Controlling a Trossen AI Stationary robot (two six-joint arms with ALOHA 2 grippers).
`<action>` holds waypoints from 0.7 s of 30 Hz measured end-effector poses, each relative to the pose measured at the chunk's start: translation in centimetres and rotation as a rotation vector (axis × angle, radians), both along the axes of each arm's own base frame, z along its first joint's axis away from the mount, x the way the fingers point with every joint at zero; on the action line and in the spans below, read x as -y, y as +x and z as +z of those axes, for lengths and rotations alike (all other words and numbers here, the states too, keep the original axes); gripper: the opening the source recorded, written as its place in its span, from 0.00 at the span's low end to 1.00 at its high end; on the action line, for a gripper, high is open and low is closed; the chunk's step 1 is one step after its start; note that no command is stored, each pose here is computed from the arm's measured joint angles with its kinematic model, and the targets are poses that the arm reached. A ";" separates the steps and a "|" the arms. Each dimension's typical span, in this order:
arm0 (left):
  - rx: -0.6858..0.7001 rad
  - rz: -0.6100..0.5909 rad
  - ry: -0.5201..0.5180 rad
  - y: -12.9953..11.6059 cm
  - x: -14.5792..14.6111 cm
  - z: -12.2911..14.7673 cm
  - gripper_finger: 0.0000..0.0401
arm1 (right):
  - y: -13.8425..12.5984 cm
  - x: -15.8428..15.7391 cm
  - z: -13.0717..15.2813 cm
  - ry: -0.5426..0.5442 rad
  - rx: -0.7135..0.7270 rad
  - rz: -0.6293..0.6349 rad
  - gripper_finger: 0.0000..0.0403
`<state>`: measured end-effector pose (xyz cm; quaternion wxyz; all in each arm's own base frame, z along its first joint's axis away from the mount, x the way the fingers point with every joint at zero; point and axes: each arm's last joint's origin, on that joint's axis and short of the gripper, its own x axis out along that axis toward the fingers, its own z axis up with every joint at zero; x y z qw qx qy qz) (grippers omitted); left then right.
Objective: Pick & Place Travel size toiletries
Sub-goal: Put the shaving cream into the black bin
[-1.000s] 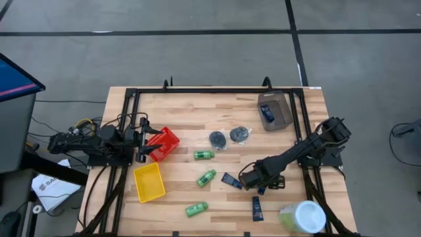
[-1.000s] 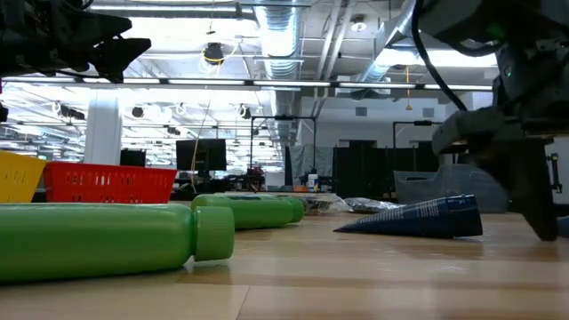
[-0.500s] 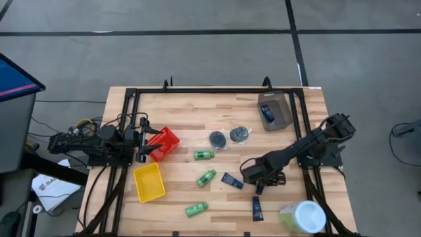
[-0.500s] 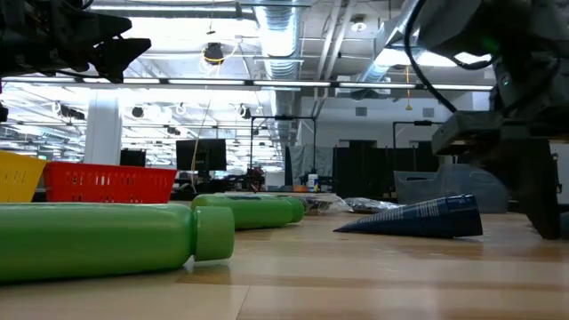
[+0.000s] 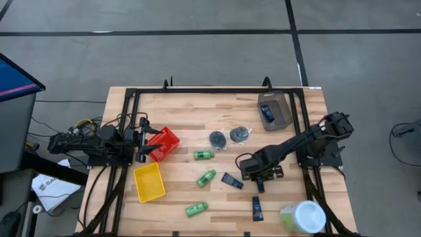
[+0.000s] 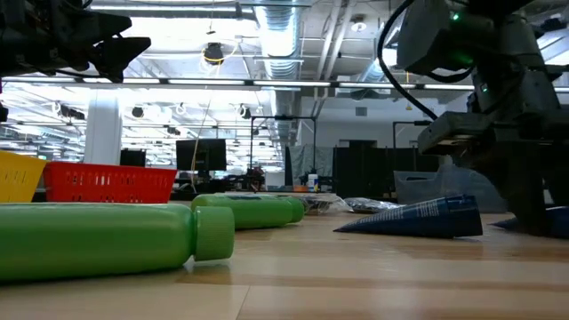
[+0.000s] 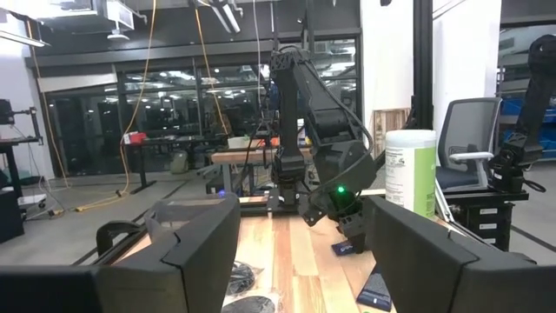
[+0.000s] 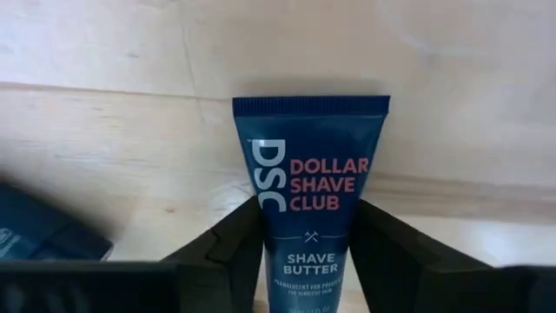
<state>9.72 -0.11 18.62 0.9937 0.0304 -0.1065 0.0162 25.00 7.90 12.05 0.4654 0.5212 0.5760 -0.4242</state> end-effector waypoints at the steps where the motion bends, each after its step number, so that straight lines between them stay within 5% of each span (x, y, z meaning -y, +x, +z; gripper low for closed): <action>1: 0.000 0.000 0.000 0.0 0.0 0.0 0.60 | 0.0 0.1 0.0 0.000 0.002 0.008 0.35; 11: 0.007 0.000 0.000 0.0 0.0 0.1 0.60 | 0.1 2.1 1.0 -0.048 0.068 0.088 0.33; 21: 0.008 0.000 0.000 0.0 0.0 0.1 0.60 | 0.0 7.5 4.8 -0.119 0.225 0.118 0.31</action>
